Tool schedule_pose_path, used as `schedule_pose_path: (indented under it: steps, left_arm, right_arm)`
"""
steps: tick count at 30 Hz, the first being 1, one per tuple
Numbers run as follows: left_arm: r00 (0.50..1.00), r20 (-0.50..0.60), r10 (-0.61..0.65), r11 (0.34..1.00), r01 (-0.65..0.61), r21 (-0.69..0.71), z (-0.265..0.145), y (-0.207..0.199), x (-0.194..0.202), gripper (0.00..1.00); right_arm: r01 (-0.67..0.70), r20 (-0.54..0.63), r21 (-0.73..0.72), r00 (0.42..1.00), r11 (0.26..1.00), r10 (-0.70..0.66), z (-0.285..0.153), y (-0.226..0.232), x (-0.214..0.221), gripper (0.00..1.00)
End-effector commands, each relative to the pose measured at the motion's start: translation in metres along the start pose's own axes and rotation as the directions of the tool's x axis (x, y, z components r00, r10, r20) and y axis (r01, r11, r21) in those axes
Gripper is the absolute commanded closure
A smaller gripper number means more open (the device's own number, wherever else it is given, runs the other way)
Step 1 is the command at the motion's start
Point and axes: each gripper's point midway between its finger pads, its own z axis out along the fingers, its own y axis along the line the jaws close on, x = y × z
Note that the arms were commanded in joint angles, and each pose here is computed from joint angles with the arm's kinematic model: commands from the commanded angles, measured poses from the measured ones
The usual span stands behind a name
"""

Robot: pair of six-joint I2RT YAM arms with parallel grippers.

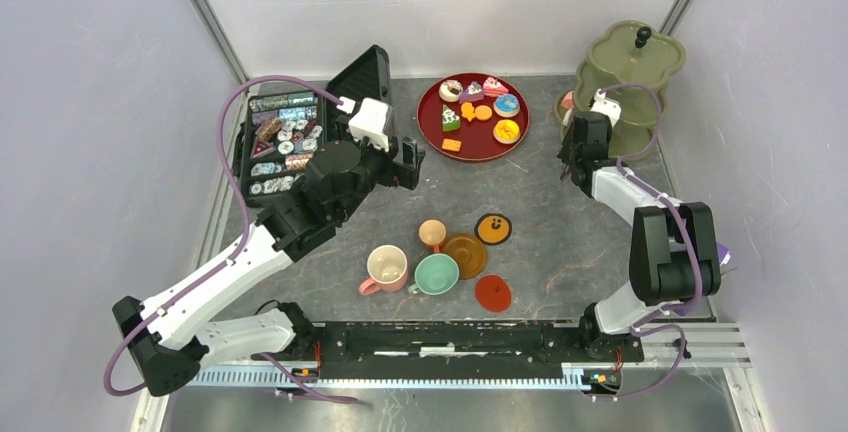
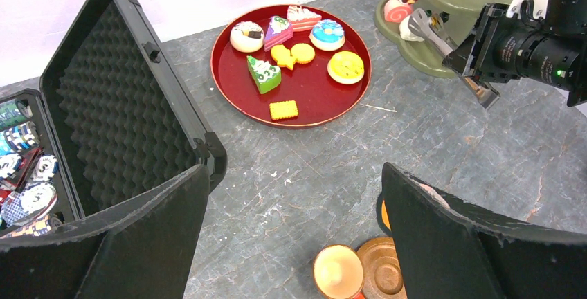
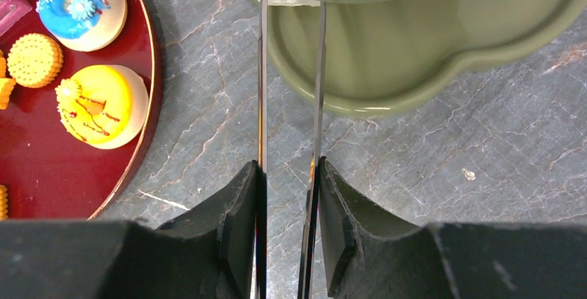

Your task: Serve the afternoon tea

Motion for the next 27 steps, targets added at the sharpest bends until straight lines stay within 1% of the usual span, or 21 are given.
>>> schedule_pose_path:
  steps: [1, 10, 17, 24, 27]
  left_arm:
    - [0.999, 0.043, -0.002, 1.0, 0.002, 0.008, -0.002, -0.002, -0.015, 0.0]
    - [0.999, 0.043, -0.004, 1.0, 0.003, 0.009, -0.002, -0.002, -0.015, 0.0]
    - [0.999, 0.042, -0.002, 1.0, 0.001, 0.007, -0.002, -0.002, -0.014, 0.0]
    - [0.999, 0.038, 0.0, 1.0, 0.0, 0.005, -0.001, -0.002, -0.013, 0.0]
    - [0.999, 0.035, 0.001, 1.0, -0.002, 0.006, 0.0, -0.003, -0.012, 0.0]
  right_arm:
    - [-0.02, 0.115, -0.005, 0.993, 1.0, 0.02, 0.005, 0.007, -0.039, 0.65]
    - [-0.05, 0.158, 0.018, 0.986, 0.999, 0.047, 0.005, 0.003, -0.044, 0.66]
    - [-0.018, 0.137, 0.048, 0.991, 0.999, 0.011, 0.015, -0.001, -0.034, 0.65]
    - [0.029, 0.112, 0.047, 0.993, 0.998, -0.034, 0.024, 0.0, -0.026, 0.56]
    - [0.05, 0.102, 0.043, 0.993, 0.998, -0.054, 0.021, 0.0, -0.024, 0.49]
